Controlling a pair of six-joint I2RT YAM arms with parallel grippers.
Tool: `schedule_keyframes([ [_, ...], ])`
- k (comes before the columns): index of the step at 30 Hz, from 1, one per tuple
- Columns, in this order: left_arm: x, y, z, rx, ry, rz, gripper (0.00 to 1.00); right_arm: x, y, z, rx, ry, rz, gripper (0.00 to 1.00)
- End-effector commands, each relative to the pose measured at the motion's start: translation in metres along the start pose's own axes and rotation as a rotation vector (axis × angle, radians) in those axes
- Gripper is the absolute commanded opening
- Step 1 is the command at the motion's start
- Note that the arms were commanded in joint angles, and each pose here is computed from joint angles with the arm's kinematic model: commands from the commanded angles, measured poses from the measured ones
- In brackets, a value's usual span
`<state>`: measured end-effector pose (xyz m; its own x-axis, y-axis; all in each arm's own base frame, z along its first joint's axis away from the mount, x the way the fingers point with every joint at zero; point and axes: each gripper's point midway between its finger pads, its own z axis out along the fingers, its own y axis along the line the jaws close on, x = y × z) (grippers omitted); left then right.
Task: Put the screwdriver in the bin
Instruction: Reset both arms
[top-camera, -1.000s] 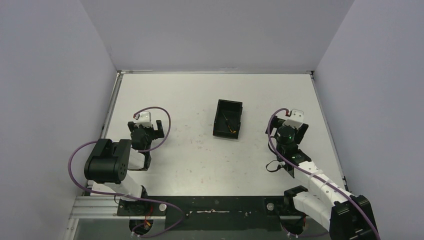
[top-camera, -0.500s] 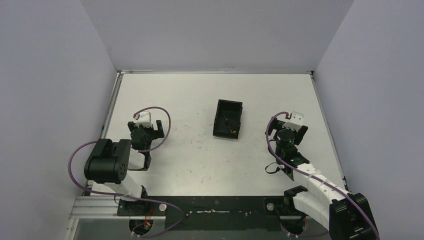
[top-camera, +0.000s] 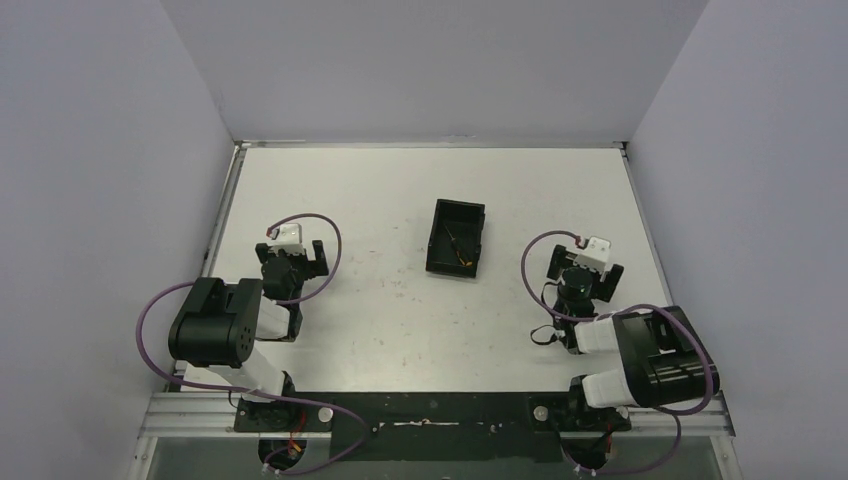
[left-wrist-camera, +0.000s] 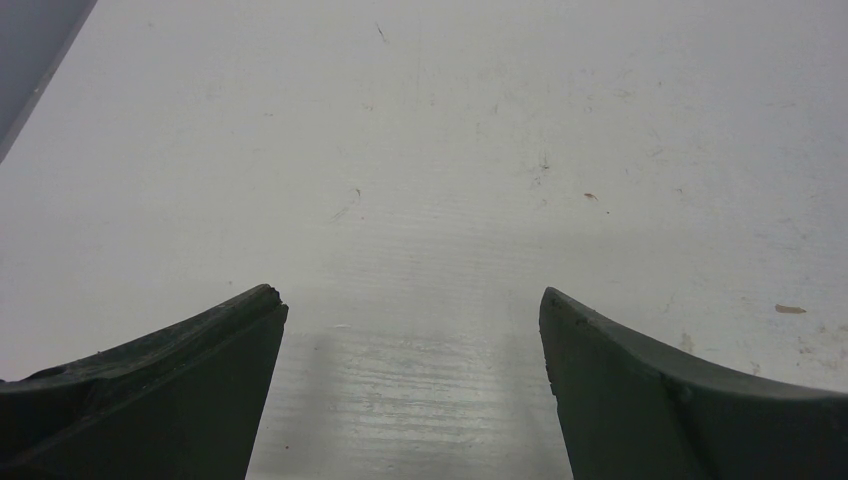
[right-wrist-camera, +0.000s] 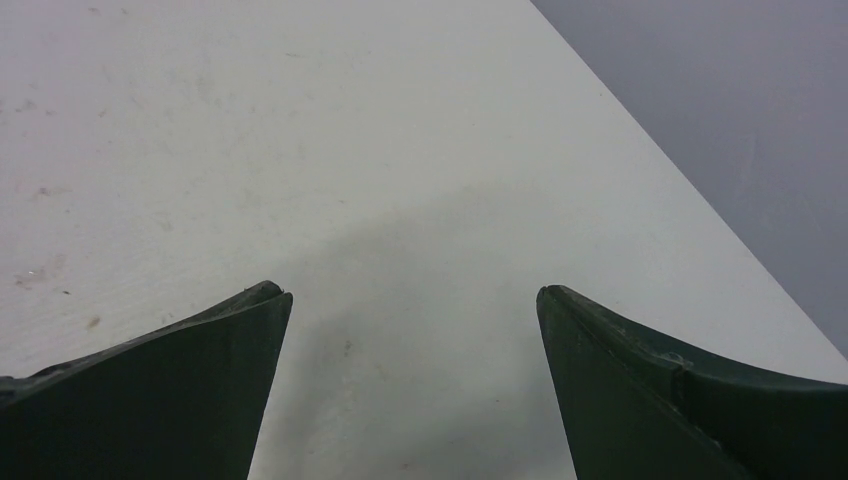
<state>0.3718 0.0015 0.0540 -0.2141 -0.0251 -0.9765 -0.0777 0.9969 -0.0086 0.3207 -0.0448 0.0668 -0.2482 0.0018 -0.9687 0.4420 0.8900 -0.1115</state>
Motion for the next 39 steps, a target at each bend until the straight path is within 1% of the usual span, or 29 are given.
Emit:
schedule_keyframes([
  [1, -0.021, -0.001, 0.005, 0.002, -0.074, -0.006, 0.97, -0.046, -0.001, 0.008, -0.031, -0.189, 0.100, 1.00],
  [5, -0.021, -0.001, 0.005, 0.002, -0.075, -0.005, 0.97, -0.034, 0.009, 0.012, -0.141, -0.248, 0.069, 1.00],
  [6, -0.021, -0.001, 0.005, 0.002, -0.076, -0.005, 0.97, -0.039, 0.010, 0.013, -0.139, -0.265, 0.069, 1.00],
  [7, -0.021, -0.001, 0.005, 0.002, -0.075, -0.006, 0.97, -0.034, 0.016, 0.014, -0.161, -0.226, 0.053, 1.00],
  [9, -0.021, -0.001, 0.005, 0.002, -0.076, -0.006, 0.97, -0.033, 0.021, 0.016, -0.194, -0.215, 0.039, 1.00],
  [10, -0.021, -0.001, 0.005, 0.002, -0.074, -0.005, 0.97, -0.033, 0.021, 0.019, -0.184, -0.220, 0.039, 1.00],
  [12, -0.021, -0.001, 0.005, 0.002, -0.076, -0.006, 0.97, -0.028, 0.023, 0.023, -0.176, -0.179, 0.020, 1.00],
  [20, -0.021, -0.001, 0.005, 0.001, -0.075, -0.006, 0.97, -0.026, 0.028, 0.031, -0.174, -0.152, 0.003, 1.00],
  [25, -0.021, -0.001, 0.004, 0.002, -0.074, -0.005, 0.97, -0.030, 0.027, 0.018, -0.192, -0.208, -0.018, 1.00],
  [31, -0.021, -0.001, 0.005, 0.002, -0.076, -0.005, 0.97, -0.031, 0.027, 0.015, -0.179, -0.218, -0.025, 1.00],
  [36, -0.022, -0.001, 0.005, 0.001, -0.076, -0.006, 0.97, -0.037, 0.024, 0.000, -0.179, -0.282, -0.024, 1.00],
  [39, -0.022, -0.001, 0.005, 0.002, -0.076, -0.006, 0.97, -0.037, 0.023, -0.002, -0.168, -0.286, -0.027, 1.00],
])
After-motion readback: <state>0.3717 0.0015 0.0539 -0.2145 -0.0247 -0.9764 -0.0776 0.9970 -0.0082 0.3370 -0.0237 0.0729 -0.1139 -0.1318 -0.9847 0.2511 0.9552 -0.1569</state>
